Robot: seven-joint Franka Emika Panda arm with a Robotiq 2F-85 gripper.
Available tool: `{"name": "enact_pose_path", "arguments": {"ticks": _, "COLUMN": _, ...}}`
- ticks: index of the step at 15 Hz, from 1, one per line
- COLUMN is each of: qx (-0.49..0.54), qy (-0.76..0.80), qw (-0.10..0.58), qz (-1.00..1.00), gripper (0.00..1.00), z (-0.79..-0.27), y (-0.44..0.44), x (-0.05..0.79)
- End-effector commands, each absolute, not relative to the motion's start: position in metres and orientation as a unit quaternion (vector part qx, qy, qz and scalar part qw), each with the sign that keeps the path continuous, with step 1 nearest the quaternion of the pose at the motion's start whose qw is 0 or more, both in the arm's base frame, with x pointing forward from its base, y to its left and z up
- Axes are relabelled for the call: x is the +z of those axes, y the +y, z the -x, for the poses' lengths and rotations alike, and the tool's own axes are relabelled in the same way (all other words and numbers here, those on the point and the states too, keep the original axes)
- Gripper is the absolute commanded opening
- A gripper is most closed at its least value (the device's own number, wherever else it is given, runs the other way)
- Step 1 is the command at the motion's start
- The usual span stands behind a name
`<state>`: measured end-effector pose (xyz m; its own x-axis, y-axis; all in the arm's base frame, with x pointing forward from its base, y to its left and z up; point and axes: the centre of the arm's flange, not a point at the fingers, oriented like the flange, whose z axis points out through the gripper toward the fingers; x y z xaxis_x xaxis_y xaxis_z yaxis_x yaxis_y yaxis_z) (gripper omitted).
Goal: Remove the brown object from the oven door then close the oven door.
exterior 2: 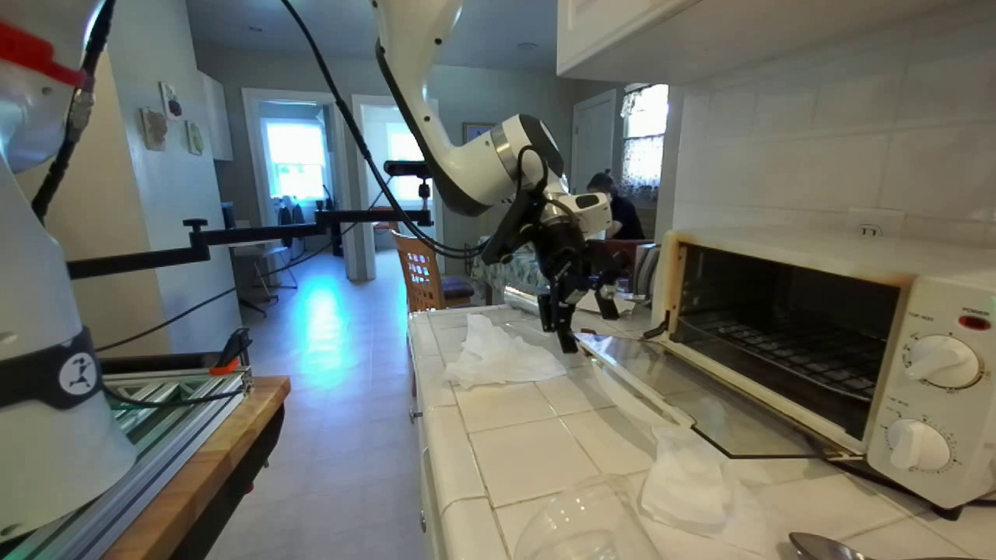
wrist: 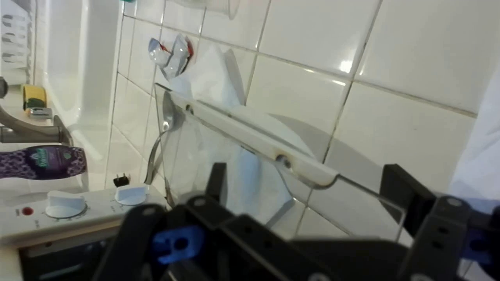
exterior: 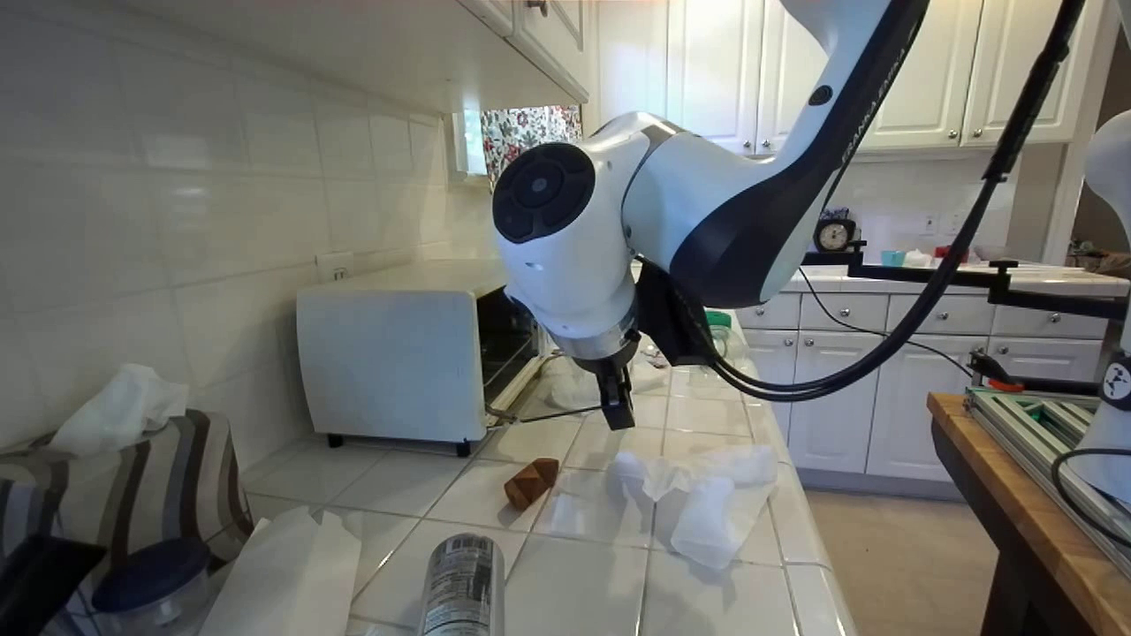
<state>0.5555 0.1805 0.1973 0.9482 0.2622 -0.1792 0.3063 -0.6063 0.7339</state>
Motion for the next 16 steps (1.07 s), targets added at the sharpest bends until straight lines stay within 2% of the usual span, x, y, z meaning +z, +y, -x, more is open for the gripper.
{"name": "enact_pose_path", "arguments": {"ticks": 1, "qx": -0.019, "qy": 0.157, "qw": 0.435, "qz": -0.887, "gripper": 1.00, "z": -0.540, "y": 0.173, "x": 0.213}}
{"name": "enact_pose_path", "arguments": {"ticks": 9, "qx": -0.022, "qy": 0.151, "qw": 0.470, "qz": -0.870, "gripper": 1.00, "z": -0.534, "y": 0.164, "x": 0.237}}
{"name": "enact_pose_path", "arguments": {"ticks": 16, "qx": -0.024, "qy": 0.187, "qw": 0.464, "qz": -0.866, "gripper": 1.00, "z": -0.527, "y": 0.174, "x": 0.226}}
